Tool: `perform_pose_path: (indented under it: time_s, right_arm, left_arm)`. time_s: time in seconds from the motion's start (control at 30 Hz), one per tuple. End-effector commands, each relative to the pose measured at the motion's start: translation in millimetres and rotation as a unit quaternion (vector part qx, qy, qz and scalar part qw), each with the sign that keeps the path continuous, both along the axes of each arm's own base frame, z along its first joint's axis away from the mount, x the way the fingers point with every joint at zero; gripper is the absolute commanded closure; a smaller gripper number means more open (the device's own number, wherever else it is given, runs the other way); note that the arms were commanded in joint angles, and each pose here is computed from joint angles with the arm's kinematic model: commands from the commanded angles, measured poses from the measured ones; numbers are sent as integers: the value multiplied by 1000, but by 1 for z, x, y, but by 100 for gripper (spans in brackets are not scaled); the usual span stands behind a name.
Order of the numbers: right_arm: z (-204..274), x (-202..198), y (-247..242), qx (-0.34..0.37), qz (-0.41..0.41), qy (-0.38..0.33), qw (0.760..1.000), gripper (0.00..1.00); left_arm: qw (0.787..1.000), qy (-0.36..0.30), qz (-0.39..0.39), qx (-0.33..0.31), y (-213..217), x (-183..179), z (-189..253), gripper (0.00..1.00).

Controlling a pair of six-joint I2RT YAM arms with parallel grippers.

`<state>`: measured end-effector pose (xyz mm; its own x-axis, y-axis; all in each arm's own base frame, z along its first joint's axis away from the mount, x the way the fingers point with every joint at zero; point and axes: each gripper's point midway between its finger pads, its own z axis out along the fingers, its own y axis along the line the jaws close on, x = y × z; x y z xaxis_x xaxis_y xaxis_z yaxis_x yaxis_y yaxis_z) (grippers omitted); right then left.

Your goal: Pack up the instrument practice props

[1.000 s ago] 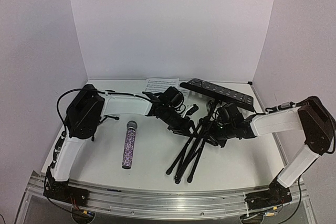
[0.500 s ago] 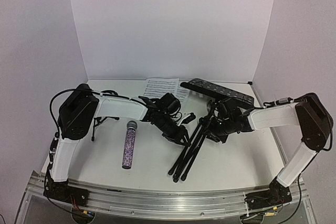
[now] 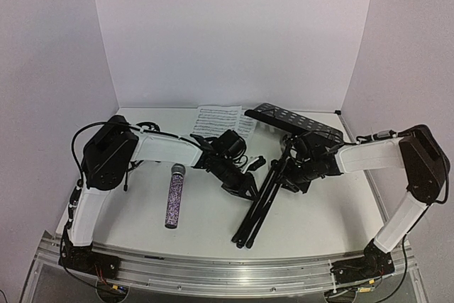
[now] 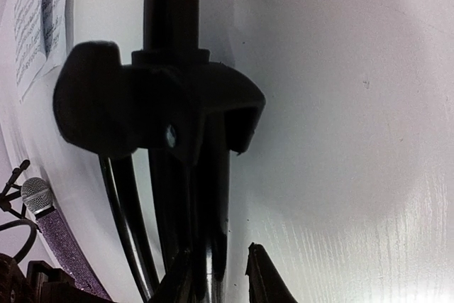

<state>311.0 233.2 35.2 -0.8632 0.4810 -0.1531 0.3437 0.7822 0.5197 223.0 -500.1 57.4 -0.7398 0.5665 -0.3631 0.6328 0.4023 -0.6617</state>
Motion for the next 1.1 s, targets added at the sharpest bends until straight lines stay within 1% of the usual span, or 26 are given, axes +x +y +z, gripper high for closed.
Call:
perform_pose_path:
  time_s: [0.0,0.13,0.23,0.3,0.43,0.57,0.67,0.77,0.83,0.9,0.93,1.0,1.03,1.07]
  right_arm:
    - [26,-6,2,-8,34,-14,999,70]
    - [57,-9,-5,-32,66,-38,997,60]
    - [85,-8,-4,-35,91,-68,993,54]
    - [102,-8,-6,-37,99,-87,991,50]
    - [127,-12,-11,-39,114,-124,985,44]
    - [138,-21,-30,-63,113,-161,978,42]
    - [144,-27,-47,-86,108,-189,972,40]
    - [149,-32,-61,-110,106,-216,964,40]
    - [153,-31,-72,-130,95,-232,959,39]
    - [155,-31,-86,-149,73,-244,956,38]
    - [154,-31,-93,-156,60,-244,955,38]
    - [153,-31,-105,-165,39,-246,954,37]
    - [151,-31,-111,-169,31,-246,954,37]
    - [150,-32,-115,-173,27,-247,953,37]
  left_arm:
    - [993,-50,-80,-68,-26,-26,44,81]
    - [987,-95,-95,-84,-11,-19,78,70]
    - [978,-138,-114,-105,-2,-19,109,53]
    - [969,-168,-134,-120,5,-24,130,45]
    - [951,-222,-156,-148,23,-35,167,41]
    - [927,-297,-138,-185,47,-42,211,39]
    - [903,-358,-108,-213,67,-44,249,38]
    - [882,-408,-74,-223,88,-42,272,36]
    - [866,-442,-32,-234,108,-36,296,35]
    - [860,-447,30,-243,137,-15,318,34]
    - [861,-443,62,-242,152,-1,324,34]
    - [852,-451,135,-227,191,27,337,33]
    - [843,-461,170,-220,213,37,342,33]
    - [828,-477,199,-219,235,40,352,33]
